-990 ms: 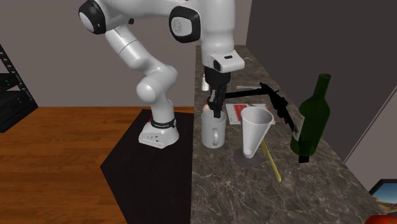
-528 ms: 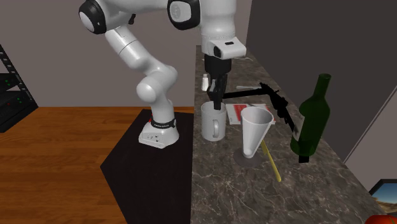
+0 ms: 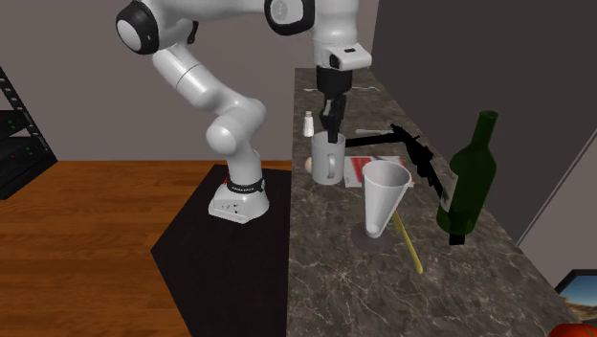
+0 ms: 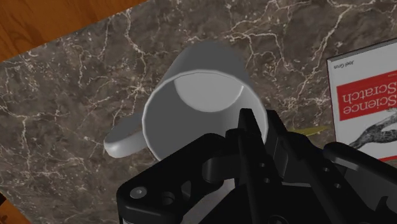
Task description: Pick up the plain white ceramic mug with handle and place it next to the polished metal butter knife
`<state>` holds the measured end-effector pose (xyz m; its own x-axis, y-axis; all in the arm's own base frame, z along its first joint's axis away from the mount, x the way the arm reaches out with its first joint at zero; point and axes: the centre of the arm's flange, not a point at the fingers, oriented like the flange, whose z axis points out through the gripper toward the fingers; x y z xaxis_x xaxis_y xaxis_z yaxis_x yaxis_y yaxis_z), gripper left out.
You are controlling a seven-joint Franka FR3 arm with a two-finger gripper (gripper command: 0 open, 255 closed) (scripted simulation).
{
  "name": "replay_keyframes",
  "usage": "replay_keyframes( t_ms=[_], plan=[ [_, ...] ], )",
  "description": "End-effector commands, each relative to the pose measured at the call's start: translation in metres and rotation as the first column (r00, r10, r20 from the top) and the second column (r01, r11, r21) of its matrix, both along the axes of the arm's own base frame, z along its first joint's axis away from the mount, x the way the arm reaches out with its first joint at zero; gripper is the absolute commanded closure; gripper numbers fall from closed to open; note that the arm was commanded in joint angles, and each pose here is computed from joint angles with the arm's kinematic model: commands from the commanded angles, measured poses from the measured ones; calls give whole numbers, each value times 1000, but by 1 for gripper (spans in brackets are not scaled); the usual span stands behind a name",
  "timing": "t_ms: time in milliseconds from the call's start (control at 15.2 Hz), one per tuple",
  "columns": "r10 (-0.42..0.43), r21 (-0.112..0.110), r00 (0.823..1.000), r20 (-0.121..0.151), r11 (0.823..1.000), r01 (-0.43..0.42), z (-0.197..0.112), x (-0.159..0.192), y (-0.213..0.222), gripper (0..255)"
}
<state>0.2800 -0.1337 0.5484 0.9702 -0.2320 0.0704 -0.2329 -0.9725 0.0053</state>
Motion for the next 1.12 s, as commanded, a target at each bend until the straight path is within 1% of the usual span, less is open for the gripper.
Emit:
replay_keyframes(
  t_ms=[0,1056],
  plan=[
    [-1,0,1000,0,1000,1,-1,3,28,255],
    [-1,0,1000,0,1000,1,0,23,239,255]
  ],
)
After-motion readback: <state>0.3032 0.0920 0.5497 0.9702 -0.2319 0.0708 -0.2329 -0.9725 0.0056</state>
